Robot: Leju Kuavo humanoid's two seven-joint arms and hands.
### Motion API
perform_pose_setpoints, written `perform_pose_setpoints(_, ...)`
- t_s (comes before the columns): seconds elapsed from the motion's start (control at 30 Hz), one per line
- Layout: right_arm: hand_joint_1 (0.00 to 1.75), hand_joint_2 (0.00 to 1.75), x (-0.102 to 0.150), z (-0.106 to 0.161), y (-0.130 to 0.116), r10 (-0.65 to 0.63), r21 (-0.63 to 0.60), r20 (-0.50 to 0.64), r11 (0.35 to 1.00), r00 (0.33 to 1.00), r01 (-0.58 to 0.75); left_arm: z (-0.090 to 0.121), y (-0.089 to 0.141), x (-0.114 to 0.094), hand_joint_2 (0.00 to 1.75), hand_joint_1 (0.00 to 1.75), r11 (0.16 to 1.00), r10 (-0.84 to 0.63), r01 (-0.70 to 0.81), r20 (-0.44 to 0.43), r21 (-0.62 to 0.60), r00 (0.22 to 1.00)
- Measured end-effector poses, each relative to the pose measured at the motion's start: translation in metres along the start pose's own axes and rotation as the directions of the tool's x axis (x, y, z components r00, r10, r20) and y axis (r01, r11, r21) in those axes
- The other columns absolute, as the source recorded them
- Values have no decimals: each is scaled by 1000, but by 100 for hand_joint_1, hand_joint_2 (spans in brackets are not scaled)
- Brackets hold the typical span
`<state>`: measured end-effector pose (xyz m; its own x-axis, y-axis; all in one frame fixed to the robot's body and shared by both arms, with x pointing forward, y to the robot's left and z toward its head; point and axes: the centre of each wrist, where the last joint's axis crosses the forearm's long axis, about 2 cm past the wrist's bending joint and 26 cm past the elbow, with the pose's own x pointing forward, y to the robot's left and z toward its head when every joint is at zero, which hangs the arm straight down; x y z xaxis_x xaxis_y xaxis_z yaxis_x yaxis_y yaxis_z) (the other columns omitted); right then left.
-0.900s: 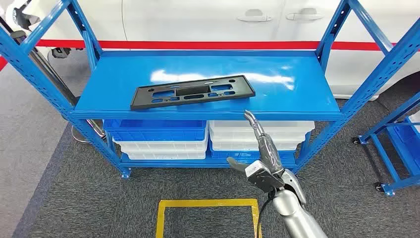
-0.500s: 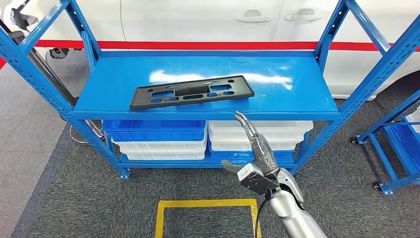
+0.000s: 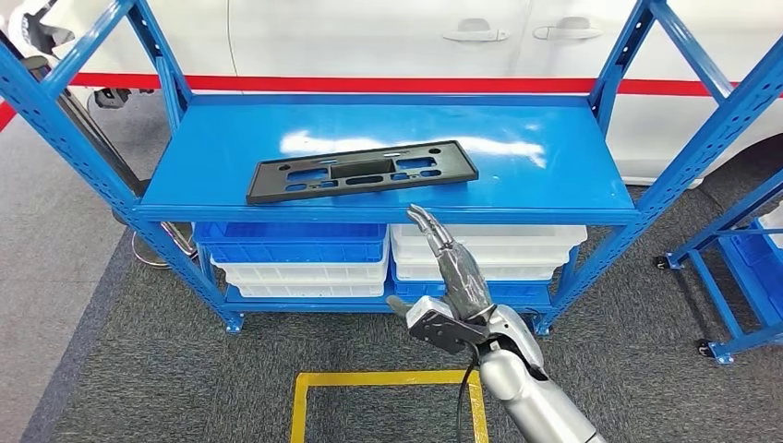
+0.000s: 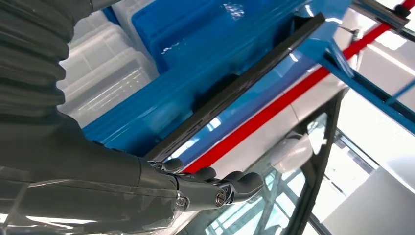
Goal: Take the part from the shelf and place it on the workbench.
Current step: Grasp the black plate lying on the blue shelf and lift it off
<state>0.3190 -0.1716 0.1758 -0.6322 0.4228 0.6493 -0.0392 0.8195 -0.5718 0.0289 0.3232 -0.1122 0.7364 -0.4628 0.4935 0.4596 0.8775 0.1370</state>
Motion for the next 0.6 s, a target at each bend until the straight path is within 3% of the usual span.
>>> perform_pose_setpoints(0.23,0,175,-5,-3,8,243,5,2,970,970,-243,-3,3,7,0,0,999,-40,40,-6,18,999)
perform_pose_setpoints(0.4,0,175,-5,-5,12,551,-129,89,833,830,-539,-5,4,10,0,0,997,-79,79,-36,-13,996)
perform_pose_setpoints(0.6,0,175,-12,-2,10,617,-132,119,787,778,-603,-7,7,13,0,0,996,-90,89,-41,-24,995)
